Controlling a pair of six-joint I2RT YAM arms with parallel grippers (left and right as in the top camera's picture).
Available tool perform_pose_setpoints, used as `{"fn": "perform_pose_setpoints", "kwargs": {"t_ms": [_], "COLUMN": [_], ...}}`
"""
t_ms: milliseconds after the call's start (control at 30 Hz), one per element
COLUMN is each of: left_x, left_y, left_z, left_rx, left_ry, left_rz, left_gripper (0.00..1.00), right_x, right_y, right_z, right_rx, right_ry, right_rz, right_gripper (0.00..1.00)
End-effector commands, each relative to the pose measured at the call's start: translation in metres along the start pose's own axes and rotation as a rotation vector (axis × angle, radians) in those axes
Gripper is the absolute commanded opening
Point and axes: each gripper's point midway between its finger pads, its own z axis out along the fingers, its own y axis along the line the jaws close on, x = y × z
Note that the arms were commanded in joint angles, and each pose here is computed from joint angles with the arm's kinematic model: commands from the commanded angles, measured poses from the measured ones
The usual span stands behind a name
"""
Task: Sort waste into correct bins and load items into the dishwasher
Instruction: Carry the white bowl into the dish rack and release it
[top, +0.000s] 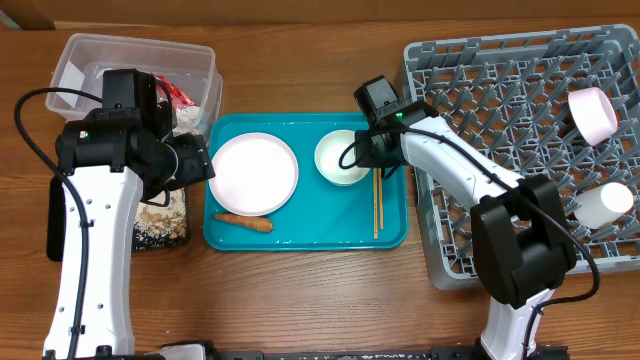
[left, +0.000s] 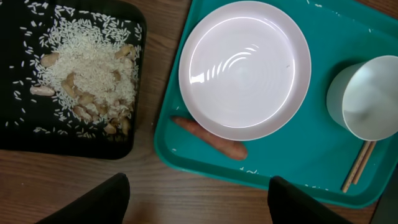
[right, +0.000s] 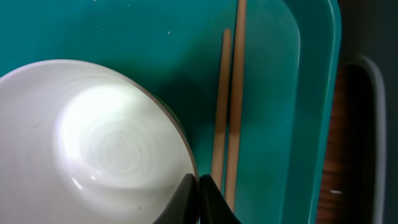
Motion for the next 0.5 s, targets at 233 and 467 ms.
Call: {"fn": "perform_pose_setpoints", "kwargs": {"t_ms": [233,467], "left_x": [-0.005,-0.006], "left_y": [-0.001,-0.001], "left_z": [-0.008,-0.008], "left_rx": [0.008,0.009], "left_ry": [-0.030,-0.033], "left_rz": [-0.015,-0.015], "left_gripper": [0.73,0.73], "right_x": [-0.092,-0.097], "right_y": [-0.068,-0.174], "right_z": [-0.191,-0.276], "right_rx": [0.281,0.809], "right_ry": [-0.536,-0.685], "right_rz": [0.051,0.132], "right_gripper": [0.04,0.04]}}
